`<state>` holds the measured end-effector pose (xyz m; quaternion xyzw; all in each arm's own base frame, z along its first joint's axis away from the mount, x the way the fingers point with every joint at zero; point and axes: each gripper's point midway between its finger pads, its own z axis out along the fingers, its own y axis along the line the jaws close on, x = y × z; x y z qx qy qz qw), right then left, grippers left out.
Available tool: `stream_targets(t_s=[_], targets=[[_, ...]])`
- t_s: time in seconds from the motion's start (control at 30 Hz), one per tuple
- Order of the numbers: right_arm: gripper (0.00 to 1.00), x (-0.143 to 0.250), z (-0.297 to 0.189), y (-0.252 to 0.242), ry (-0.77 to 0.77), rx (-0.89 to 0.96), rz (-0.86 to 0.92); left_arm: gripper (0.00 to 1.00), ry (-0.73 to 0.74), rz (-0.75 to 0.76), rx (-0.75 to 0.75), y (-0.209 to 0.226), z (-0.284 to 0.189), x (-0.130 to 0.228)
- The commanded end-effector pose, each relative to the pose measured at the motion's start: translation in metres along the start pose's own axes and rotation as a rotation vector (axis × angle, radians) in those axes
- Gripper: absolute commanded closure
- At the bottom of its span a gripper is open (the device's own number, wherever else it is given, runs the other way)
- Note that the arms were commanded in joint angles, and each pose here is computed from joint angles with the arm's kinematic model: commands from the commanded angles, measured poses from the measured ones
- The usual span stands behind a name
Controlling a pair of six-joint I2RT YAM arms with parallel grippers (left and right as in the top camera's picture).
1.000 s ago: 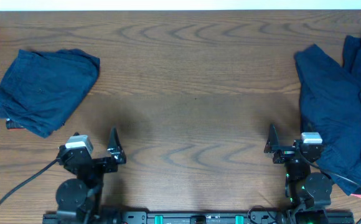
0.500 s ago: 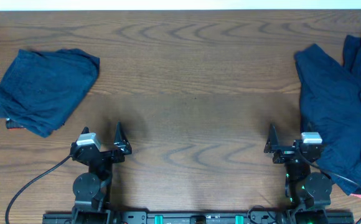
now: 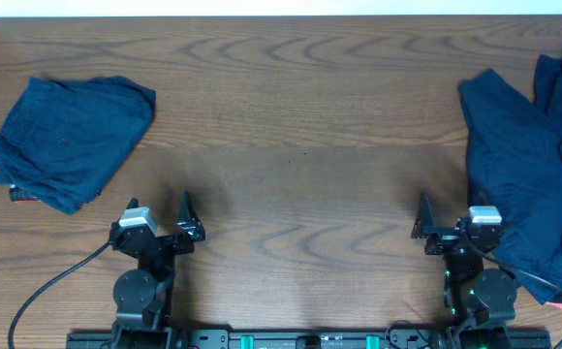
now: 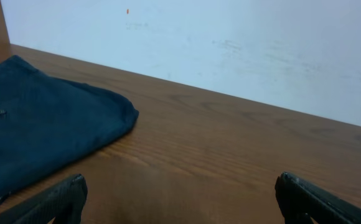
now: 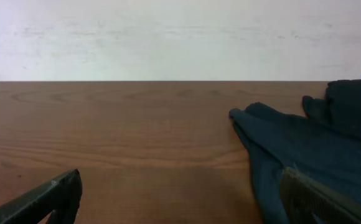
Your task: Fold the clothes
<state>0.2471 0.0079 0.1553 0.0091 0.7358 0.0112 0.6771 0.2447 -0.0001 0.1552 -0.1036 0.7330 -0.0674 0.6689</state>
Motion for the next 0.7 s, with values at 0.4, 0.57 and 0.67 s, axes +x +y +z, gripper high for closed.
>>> stream_targets(t_s=[0.4,0.57,0.67], targets=[[0.01,0.0006,0.0000,-0.0042,0.001,0.020,-0.015,0.02,0.047,0.000,-0.028,0.0071,0.0006,0.0159],[0.01,0.0006,0.0000,-0.0042,0.001,0.020,-0.015,0.02,0.047,0.000,-0.028,0.0071,0.0006,0.0159],[0.01,0.0006,0.0000,-0.0042,0.001,0.020,-0.015,0.02,0.047,0.000,-0.028,0.0071,0.0006,0.0159]])
